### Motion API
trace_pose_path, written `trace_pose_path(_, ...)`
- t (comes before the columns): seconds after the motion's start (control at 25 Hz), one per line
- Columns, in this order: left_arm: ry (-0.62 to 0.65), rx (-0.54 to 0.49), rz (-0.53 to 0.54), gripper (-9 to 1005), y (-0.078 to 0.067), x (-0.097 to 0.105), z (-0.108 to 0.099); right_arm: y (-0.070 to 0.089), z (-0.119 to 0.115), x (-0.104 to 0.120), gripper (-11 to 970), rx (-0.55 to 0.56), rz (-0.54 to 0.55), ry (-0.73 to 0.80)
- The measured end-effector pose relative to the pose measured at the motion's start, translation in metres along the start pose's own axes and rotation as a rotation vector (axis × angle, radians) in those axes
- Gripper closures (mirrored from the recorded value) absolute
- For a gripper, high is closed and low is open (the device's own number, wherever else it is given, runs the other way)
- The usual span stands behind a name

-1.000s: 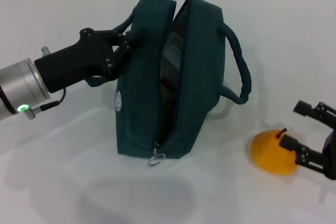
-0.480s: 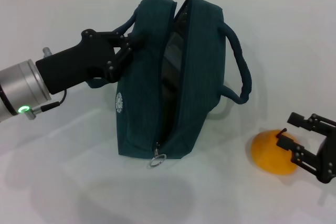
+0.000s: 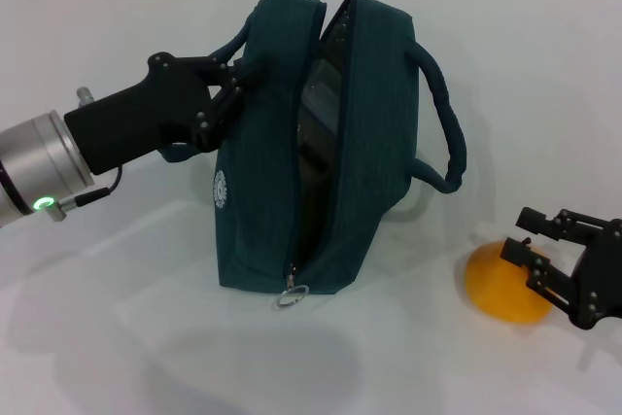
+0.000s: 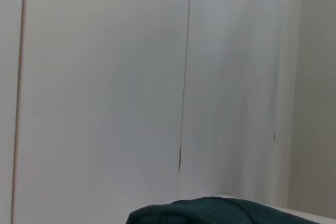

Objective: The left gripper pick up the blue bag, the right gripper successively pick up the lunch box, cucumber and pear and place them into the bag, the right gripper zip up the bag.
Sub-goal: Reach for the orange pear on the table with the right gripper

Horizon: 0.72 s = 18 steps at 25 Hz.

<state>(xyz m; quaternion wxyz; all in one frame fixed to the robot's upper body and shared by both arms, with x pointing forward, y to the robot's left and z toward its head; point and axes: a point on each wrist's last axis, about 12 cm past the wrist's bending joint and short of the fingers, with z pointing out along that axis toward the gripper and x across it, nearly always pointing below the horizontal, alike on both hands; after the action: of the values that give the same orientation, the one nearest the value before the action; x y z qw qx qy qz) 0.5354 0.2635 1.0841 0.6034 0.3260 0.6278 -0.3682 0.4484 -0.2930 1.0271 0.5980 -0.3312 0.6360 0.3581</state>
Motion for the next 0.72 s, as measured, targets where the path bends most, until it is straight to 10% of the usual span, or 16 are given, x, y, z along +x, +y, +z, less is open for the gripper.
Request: trace_pose_path(0.72,0.0,0.002,0.0,960,0.0,-0.0002,0.0007,0.0024,0.0031,0.0022,628,-0.001,0.007,0.004)
